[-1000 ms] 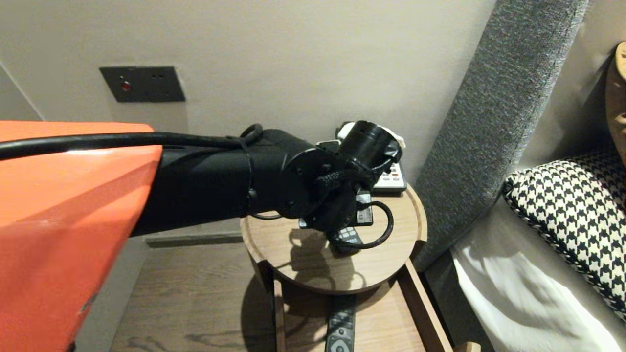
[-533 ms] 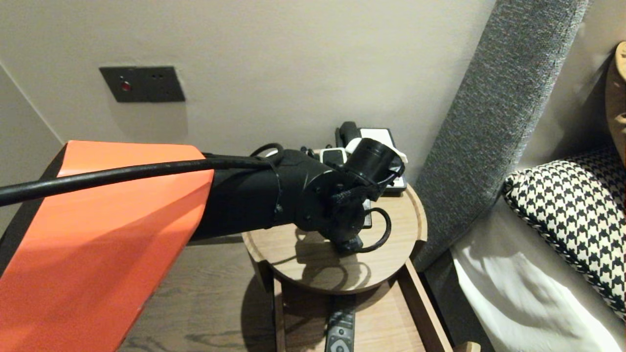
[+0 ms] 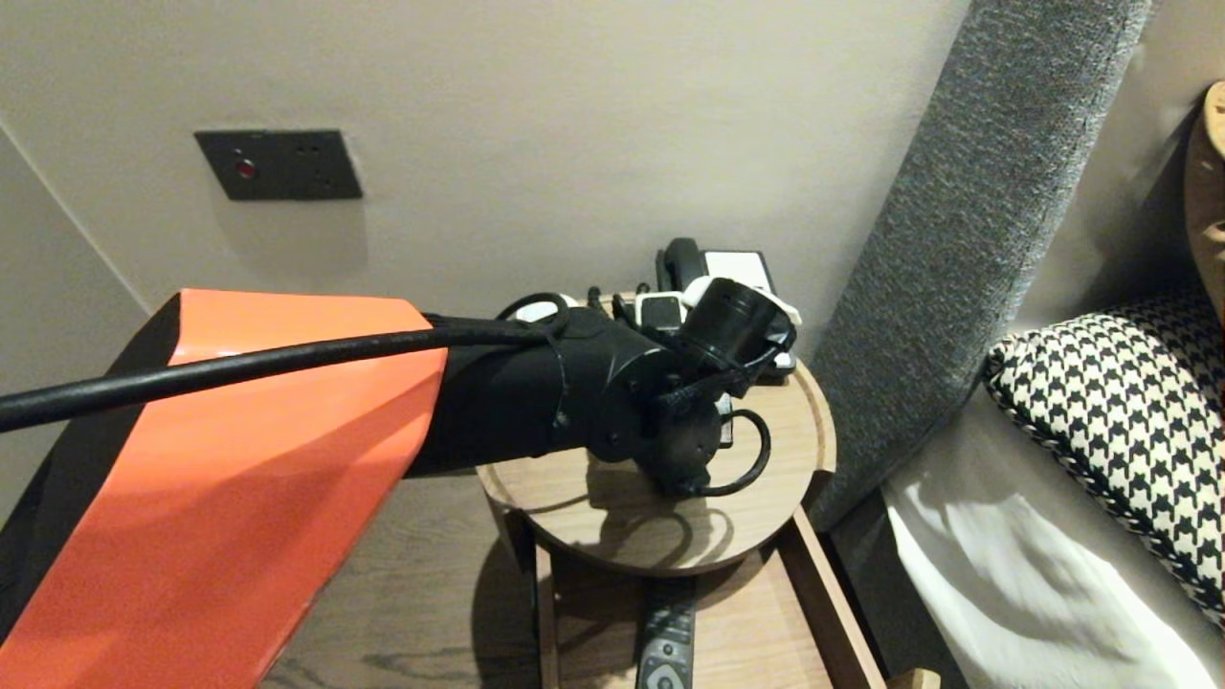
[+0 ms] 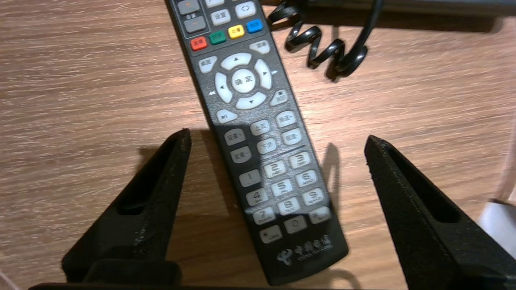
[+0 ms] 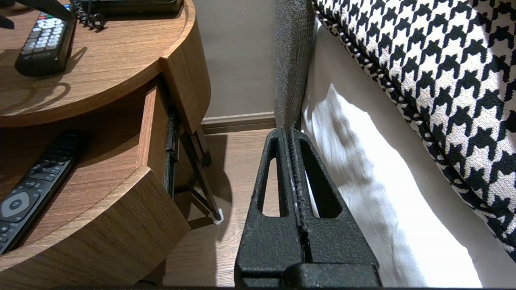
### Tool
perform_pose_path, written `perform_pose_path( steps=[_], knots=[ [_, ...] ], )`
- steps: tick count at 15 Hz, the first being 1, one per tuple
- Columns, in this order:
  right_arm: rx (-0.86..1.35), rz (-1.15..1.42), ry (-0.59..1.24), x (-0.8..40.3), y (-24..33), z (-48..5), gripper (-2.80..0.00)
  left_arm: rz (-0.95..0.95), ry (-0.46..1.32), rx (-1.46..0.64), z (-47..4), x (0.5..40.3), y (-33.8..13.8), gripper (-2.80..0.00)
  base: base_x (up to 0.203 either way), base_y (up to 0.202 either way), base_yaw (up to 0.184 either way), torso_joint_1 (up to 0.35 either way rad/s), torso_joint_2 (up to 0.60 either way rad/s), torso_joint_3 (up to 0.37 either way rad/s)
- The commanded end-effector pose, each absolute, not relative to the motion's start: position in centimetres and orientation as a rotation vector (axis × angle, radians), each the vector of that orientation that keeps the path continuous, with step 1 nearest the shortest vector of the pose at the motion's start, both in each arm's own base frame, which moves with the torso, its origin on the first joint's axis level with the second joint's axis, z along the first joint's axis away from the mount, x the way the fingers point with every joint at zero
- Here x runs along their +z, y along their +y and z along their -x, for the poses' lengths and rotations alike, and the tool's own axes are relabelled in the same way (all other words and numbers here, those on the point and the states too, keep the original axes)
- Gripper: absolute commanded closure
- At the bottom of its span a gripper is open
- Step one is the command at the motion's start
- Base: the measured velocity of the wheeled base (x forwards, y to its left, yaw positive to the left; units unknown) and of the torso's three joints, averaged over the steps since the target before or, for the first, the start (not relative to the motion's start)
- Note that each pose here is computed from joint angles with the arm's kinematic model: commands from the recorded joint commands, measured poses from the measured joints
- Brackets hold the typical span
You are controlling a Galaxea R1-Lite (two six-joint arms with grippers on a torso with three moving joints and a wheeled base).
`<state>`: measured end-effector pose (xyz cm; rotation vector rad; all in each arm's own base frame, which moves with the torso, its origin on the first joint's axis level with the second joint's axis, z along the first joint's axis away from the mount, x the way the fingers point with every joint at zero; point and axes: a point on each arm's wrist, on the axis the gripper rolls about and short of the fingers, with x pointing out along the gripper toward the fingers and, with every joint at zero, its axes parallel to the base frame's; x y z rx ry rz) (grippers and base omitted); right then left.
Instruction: Put the remote controls on the table in the drawer one by one
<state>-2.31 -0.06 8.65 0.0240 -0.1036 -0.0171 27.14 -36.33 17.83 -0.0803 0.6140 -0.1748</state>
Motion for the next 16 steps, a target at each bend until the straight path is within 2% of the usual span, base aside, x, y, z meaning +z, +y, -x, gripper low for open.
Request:
perform_pose_path(
  steps=[1,11,16],
  knots=[
    [-0.018,-0.024,-0.065,7.5,-0.1,2.0,0.00,0.060,0.621,-0.156,-27.4,16.8,-36.6,-2.80,0.000,0.000,0.000,0.000,0.00,0.000],
    [-0.018,-0.023,-0.065,7.5,-0.1,2.0,0.00,0.062,0.624,-0.143,-27.2,17.2,-35.9,-2.80,0.000,0.000,0.000,0.000,0.00,0.000],
    [-0.018,-0.024,-0.065,7.5,-0.1,2.0,0.00,0.041,0.649,-0.115,-27.2,16.1,-34.9,-2.80,0.000,0.000,0.000,0.000,0.00,0.000]
  ],
)
